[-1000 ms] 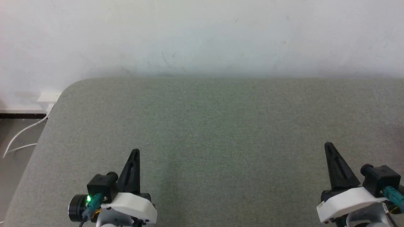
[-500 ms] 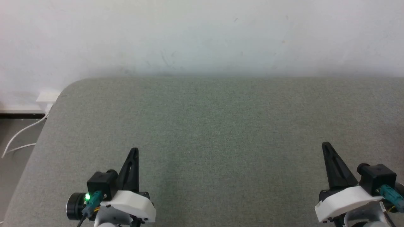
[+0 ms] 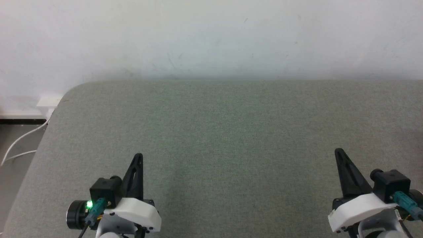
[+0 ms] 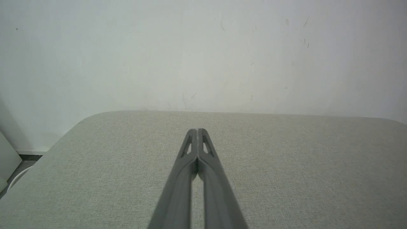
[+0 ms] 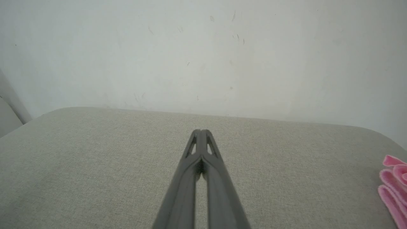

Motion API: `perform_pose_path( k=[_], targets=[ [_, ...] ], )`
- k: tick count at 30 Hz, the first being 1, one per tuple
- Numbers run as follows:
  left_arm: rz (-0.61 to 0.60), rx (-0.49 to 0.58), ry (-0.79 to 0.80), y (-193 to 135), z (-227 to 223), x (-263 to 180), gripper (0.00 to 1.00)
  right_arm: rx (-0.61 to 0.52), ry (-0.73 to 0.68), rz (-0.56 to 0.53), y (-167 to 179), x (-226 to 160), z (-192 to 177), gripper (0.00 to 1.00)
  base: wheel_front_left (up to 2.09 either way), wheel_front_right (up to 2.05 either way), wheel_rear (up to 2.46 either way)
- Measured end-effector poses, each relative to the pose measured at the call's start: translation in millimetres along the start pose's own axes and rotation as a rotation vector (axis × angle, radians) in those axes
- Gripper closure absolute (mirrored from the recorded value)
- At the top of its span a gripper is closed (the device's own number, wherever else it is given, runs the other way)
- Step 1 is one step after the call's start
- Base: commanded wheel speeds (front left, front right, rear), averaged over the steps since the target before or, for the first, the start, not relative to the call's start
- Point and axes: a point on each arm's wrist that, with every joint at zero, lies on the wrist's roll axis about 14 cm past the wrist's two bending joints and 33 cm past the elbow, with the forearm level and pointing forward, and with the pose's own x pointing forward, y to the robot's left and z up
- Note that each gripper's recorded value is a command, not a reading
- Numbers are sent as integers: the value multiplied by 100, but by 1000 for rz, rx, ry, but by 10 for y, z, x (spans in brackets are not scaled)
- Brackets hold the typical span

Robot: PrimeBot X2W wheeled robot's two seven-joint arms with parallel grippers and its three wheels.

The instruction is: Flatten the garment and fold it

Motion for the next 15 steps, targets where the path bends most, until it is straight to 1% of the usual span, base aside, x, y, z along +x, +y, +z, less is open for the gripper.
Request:
perform_pose_path(
  k=[15],
  targets=[
    [7,26,7,25,27,19,100,-23,10,5,14,20,-6,100,0,0,0]
  ],
)
